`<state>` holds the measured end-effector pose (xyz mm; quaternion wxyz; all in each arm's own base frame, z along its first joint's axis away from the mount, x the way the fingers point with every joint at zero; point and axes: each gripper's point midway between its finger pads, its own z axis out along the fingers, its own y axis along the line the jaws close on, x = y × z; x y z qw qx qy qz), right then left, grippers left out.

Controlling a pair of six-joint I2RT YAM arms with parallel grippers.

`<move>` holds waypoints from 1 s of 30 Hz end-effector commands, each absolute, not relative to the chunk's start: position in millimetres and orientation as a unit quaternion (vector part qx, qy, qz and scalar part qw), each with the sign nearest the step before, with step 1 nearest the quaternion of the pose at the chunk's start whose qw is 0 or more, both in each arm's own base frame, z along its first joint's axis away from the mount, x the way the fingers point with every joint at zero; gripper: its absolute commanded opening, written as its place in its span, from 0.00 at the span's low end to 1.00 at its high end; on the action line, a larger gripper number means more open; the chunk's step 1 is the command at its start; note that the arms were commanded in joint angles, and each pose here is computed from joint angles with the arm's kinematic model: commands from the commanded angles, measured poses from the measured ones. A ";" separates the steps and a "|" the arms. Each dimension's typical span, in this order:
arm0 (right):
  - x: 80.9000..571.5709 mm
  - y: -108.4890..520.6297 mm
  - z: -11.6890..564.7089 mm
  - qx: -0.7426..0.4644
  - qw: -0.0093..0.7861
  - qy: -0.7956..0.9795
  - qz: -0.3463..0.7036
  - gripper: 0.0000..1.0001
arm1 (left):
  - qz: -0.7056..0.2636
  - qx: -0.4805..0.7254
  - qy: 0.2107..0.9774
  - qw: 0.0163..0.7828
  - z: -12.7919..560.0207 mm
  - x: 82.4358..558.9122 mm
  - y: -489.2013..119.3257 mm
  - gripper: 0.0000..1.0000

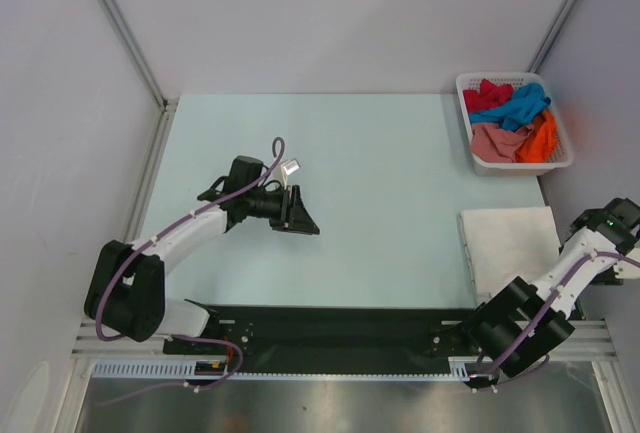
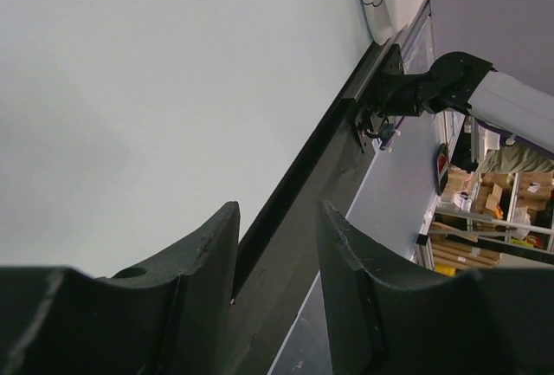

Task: Fold and stack the t-shirts
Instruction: Neatly place the folded tshirt to the corner, then reset both grippers

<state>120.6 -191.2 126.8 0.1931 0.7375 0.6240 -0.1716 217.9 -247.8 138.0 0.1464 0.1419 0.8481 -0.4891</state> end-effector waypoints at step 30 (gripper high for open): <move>246.8 209.1 141.8 0.178 0.361 0.849 0.343 0.53 | -0.553 -0.017 0.795 0.248 115.6 176.6 -226.2 0.54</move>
